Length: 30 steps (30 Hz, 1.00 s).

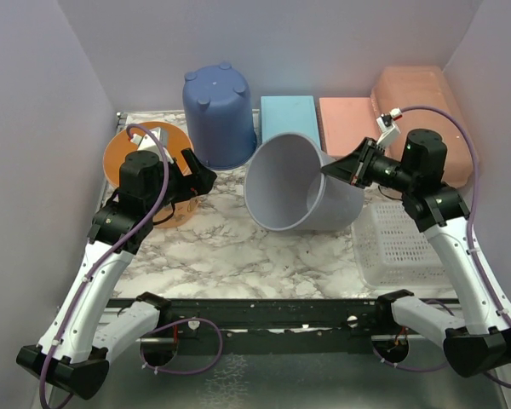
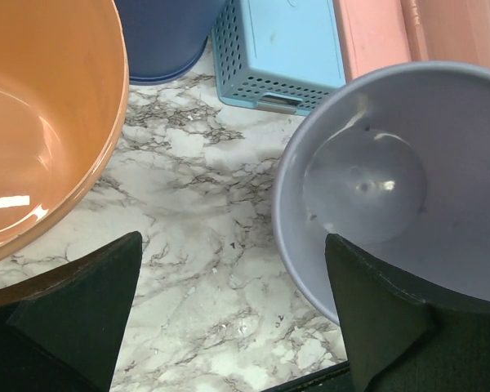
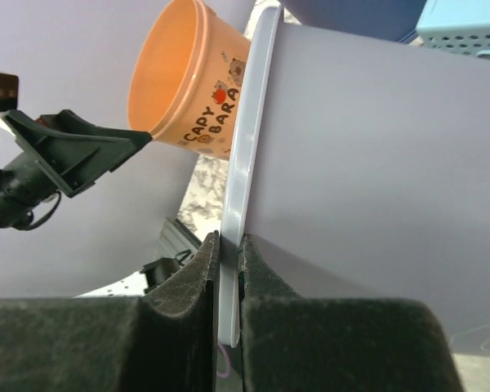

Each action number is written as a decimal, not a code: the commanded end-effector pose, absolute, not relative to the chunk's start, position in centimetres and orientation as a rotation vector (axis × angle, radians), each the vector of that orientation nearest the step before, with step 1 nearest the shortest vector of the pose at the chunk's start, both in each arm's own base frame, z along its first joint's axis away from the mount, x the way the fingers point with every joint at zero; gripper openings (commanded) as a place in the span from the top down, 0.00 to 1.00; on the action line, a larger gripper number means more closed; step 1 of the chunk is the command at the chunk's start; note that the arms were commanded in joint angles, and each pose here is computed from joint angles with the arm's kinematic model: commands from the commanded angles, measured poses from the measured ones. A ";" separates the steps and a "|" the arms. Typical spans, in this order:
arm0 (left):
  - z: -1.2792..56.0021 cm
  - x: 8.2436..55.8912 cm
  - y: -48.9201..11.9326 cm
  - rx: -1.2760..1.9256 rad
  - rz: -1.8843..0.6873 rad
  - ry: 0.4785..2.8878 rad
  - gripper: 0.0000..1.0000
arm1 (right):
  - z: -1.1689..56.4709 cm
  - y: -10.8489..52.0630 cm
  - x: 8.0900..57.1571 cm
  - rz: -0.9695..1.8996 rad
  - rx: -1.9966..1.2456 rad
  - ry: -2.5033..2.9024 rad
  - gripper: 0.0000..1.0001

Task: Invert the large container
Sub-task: Turn the container upside down at the center of the board.

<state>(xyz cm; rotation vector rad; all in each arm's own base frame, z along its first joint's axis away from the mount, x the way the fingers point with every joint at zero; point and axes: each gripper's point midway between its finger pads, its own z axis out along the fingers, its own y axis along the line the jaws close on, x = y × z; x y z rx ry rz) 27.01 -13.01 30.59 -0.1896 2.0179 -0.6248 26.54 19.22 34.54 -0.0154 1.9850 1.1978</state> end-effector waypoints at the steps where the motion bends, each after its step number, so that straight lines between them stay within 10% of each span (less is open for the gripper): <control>1: 32.3 26.9 -12.6 -0.189 -0.615 1.969 0.06 | 35.7 18.3 26.6 1.070 -0.119 1.959 0.99; 30: 32.7 26.5 -11.5 -0.215 -0.571 1.938 0.05 | 24.6 28.7 22.9 0.729 -0.517 2.245 0.99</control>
